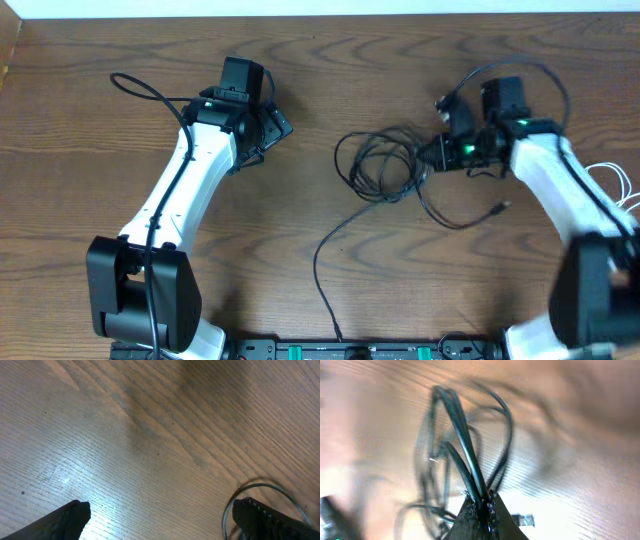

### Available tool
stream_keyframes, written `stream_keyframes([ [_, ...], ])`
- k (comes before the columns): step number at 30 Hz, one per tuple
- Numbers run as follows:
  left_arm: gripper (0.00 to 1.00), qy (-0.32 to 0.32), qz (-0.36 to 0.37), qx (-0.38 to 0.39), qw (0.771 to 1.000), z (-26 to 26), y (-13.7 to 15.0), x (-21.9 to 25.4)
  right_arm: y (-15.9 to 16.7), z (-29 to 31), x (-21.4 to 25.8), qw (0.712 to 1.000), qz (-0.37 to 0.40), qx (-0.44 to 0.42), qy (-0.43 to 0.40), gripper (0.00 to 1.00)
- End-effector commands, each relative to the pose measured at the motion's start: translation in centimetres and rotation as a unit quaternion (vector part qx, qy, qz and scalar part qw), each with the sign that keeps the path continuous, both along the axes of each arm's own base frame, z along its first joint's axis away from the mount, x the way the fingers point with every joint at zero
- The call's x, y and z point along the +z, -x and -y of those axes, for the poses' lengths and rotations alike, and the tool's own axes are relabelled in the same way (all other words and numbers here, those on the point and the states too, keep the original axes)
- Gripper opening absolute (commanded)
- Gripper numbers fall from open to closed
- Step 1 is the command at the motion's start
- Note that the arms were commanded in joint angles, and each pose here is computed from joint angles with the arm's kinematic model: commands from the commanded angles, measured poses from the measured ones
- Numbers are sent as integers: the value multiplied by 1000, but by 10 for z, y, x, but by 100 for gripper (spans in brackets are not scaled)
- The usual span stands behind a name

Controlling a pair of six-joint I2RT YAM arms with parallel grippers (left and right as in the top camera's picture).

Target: Untangle cables

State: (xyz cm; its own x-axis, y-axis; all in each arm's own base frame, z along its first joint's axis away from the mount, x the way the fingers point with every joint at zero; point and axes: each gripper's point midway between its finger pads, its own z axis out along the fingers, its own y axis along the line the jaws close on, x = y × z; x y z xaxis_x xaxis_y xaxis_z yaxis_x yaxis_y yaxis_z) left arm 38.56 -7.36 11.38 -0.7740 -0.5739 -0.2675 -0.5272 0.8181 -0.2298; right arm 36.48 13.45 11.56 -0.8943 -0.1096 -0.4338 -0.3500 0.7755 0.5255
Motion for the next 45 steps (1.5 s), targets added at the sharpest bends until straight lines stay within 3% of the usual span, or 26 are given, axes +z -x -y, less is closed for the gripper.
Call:
stream_keyframes([
  [1,98,-7,-9,2,1000,-3,2,-6,21,-26,76,990,99,72,-63,1],
  [5,98,-7,-9,2,1000,-3,2,-6,45,-26,100,989,126,71,-21,1],
  [11,98,-5,-9,1,1000,-2,2,-6,71,-31,100,991,106,75,12,1],
  [14,98,19,-12,-86,996,15,5,-5,71,-27,94,994,88,51,32,1],
  [17,99,95,12,-243,965,57,13,8,66,-20,89,995,79,19,52,1],
  [19,99,157,40,-341,926,86,26,25,63,-15,88,995,76,1,62,1],
  [22,99,223,81,-421,875,112,42,51,57,-9,86,994,71,-31,72,1],
  [30,98,209,117,-500,833,133,78,87,50,-4,88,992,75,-58,77,1],
  [36,92,109,137,-504,846,122,110,108,46,-5,90,992,81,-64,72,1],
  [41,91,13,169,-390,905,80,121,109,44,-5,92,992,85,-65,70,1],
  [45,93,47,223,-304,925,70,127,89,44,-6,92,992,84,-66,69,1],
])
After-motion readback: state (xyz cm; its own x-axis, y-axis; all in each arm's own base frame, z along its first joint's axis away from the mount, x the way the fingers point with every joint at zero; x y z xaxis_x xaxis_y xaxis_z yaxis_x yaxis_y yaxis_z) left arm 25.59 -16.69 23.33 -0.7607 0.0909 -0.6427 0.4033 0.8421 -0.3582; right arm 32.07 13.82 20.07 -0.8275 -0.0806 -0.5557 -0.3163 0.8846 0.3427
